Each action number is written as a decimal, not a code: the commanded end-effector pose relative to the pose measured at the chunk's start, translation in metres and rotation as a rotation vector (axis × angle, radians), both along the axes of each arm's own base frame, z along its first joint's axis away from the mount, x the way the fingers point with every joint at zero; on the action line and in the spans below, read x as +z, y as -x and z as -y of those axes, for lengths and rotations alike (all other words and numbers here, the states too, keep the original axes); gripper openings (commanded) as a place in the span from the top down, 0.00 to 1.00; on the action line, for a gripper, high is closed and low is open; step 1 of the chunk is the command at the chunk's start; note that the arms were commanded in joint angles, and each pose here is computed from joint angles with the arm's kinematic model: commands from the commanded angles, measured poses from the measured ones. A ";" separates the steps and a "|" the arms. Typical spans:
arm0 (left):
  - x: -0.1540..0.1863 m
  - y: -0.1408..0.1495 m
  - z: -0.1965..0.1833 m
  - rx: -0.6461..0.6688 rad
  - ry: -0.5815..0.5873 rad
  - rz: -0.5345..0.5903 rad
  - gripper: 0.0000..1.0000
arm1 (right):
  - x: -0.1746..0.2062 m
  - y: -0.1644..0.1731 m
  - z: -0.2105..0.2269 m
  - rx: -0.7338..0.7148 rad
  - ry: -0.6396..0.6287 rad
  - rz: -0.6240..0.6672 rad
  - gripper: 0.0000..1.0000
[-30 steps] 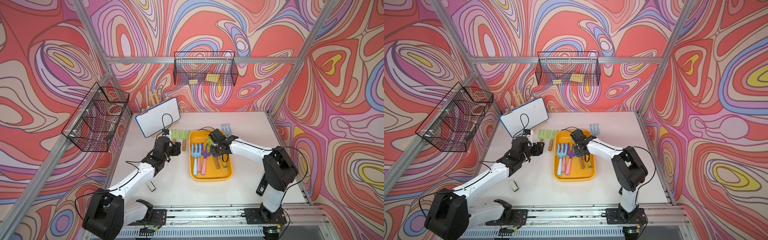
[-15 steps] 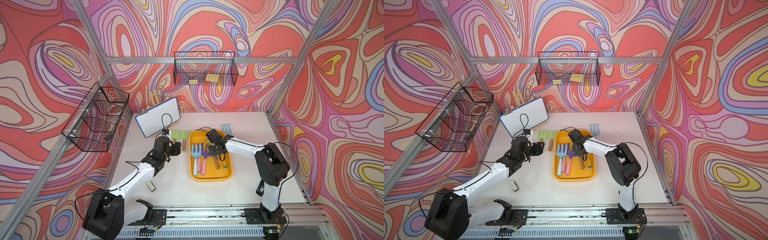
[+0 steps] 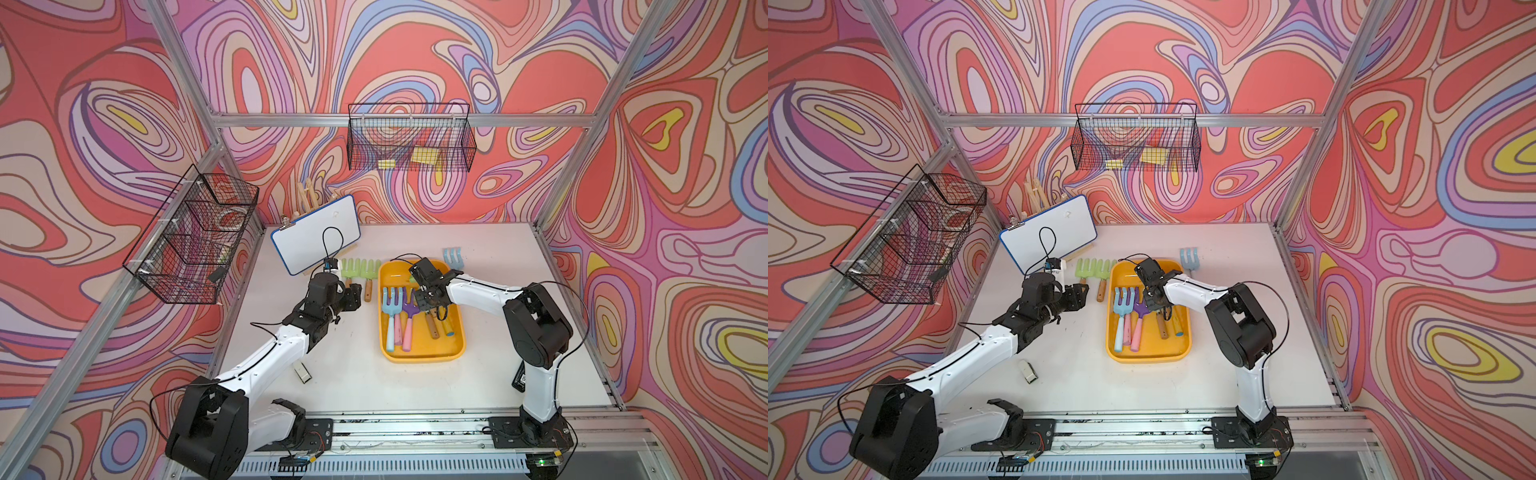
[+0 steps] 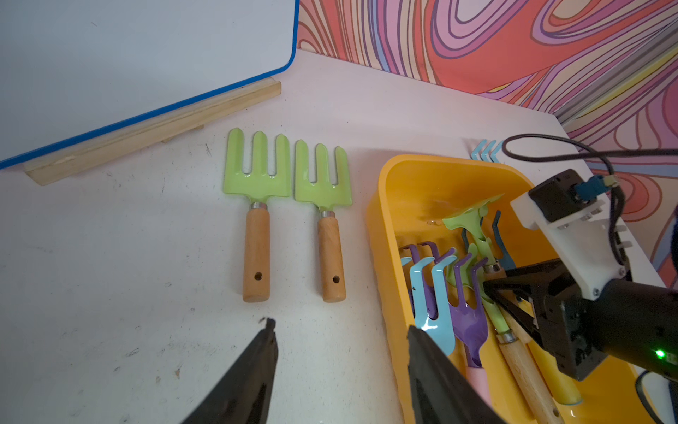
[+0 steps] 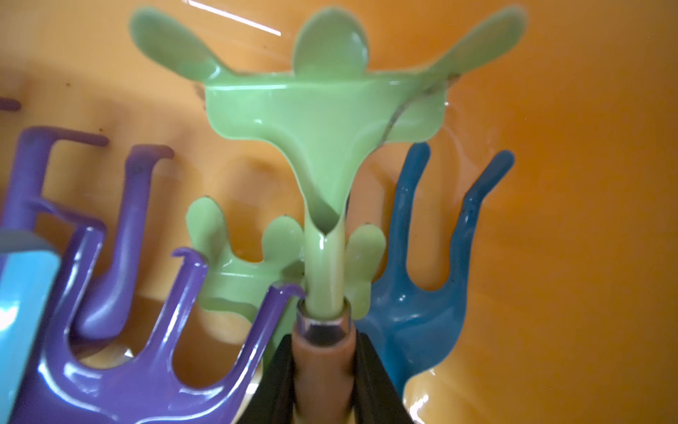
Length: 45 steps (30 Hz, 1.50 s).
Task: Take the hand rake out of the storage box
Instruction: Pick up the rake from the storage box.
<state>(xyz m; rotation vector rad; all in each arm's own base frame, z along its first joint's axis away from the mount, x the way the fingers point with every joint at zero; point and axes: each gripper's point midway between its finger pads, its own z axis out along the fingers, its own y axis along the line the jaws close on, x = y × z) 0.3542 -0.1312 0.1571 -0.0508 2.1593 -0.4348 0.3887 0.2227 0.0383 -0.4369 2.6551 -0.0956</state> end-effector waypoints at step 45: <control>-0.005 -0.005 0.002 -0.005 0.003 -0.019 0.40 | 0.157 -0.002 0.123 -0.179 -0.045 0.301 0.83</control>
